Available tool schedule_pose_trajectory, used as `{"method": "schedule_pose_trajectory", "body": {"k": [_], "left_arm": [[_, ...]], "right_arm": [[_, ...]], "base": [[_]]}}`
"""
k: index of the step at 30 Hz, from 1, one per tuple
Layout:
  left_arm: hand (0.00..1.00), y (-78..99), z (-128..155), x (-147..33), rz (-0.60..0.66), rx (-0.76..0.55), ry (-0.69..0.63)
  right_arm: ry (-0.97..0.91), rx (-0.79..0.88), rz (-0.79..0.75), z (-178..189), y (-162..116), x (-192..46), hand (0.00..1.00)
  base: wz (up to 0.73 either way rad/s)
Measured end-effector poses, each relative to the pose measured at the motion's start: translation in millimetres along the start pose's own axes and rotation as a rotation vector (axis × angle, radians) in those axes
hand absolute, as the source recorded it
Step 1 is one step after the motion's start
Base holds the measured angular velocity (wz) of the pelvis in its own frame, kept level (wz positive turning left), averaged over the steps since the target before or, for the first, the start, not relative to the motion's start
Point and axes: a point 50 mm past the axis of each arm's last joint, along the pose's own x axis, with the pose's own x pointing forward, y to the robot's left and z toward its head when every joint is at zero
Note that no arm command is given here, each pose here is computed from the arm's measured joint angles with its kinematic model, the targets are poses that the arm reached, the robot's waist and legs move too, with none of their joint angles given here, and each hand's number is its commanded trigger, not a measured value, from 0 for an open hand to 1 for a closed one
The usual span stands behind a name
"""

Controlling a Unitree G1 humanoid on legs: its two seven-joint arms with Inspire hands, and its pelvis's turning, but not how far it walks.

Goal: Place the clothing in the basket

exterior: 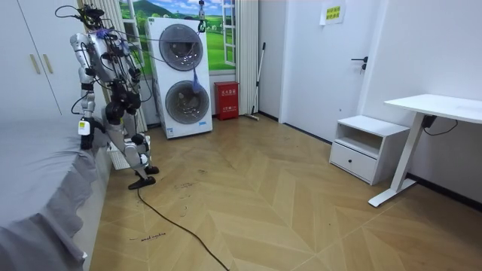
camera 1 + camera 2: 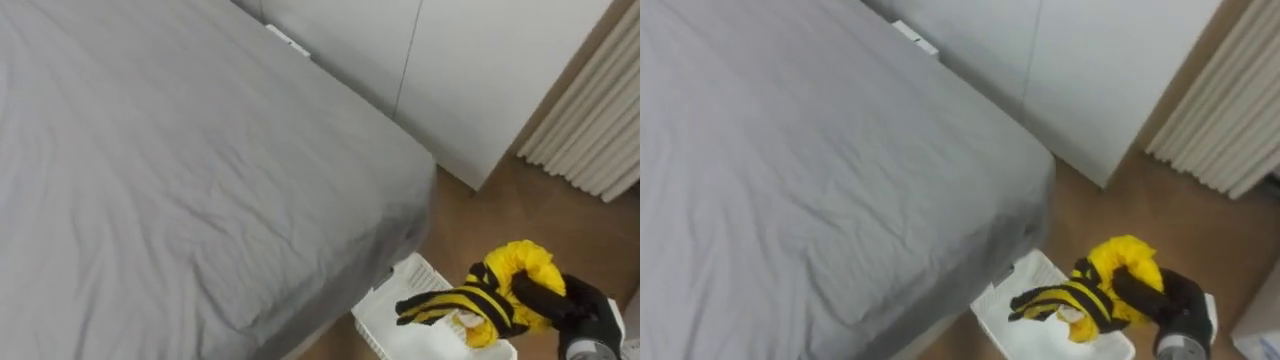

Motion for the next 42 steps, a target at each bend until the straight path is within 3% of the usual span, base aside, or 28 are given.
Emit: {"method": "schedule_pose_trajectory", "body": {"k": [12,13,14,15,16,42], "left_arm": [[0.00,-6.0,19,0.3,-0.025,0.050,-0.098],[0.00,-7.0,20,0.3,-0.030,0.048,-0.102],[0.00,-7.3,23,0.6,-0.032,0.047,-0.113],[0.00,-7.2,24,0.6,-0.033,0.045,-0.116],[0.00,-7.7,24,0.6,-0.035,0.038,-0.118],[0.00,-11.7,31,0.3,-0.060,0.034,-0.158]], "right_arm": [[-0.060,0.000,-0.039,13,7,12,0.99],[-0.058,0.003,-0.046,15,9,14,0.89],[-0.061,0.004,-0.046,16,10,14,0.55],[-0.062,0.004,-0.045,16,11,15,0.16],[-0.058,0.004,-0.048,16,14,16,0.00],[-0.019,-0.005,-0.071,6,21,18,0.00]], "base": [[-0.07],[0.00],[0.00],[0.00],[0.00],[0.05]]}}
